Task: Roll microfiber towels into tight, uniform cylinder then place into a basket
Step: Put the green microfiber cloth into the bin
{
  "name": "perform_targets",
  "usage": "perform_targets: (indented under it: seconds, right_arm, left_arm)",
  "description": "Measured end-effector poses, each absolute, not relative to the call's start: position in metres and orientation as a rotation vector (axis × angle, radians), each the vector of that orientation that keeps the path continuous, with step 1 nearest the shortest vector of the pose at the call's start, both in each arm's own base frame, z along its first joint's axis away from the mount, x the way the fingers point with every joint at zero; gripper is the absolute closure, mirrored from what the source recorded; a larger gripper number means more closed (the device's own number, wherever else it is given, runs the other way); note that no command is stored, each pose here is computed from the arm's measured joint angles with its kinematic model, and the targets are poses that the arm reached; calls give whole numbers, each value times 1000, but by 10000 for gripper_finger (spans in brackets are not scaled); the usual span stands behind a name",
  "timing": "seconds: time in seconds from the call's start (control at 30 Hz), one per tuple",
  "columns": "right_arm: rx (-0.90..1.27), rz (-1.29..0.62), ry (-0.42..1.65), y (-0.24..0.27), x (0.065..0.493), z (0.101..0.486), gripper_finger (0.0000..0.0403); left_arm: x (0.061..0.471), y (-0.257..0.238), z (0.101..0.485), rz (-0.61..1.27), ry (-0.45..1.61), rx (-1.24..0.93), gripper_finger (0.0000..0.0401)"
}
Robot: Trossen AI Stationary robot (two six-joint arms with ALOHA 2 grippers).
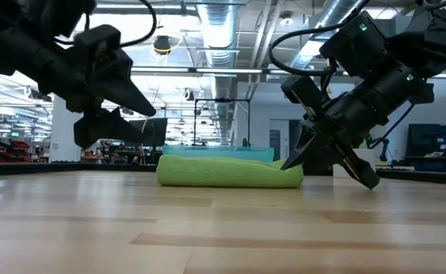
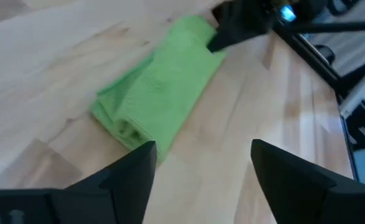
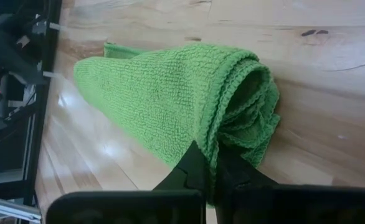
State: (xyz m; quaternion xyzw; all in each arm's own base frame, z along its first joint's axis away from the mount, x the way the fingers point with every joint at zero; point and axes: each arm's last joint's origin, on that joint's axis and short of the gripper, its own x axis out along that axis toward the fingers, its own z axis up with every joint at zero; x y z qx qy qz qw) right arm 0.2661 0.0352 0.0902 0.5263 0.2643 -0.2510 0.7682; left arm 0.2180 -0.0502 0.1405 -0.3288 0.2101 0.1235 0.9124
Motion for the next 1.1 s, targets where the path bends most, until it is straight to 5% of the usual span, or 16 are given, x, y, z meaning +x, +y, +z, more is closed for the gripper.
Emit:
perform_targets:
  seconds: [0.2,0.93,1.1]
  right_arm:
    - [1143,-545,574,35,266,90,372]
    - [1131,-532,582,36,267,90,382]
    - [1132,-533,582,36,267,90,374]
  left_arm:
    - [221,-42,135,304,435,-693,121]
    - [268,-27,92,399,556,-660,120]
    - [270,-27,93,368,568,-605,149]
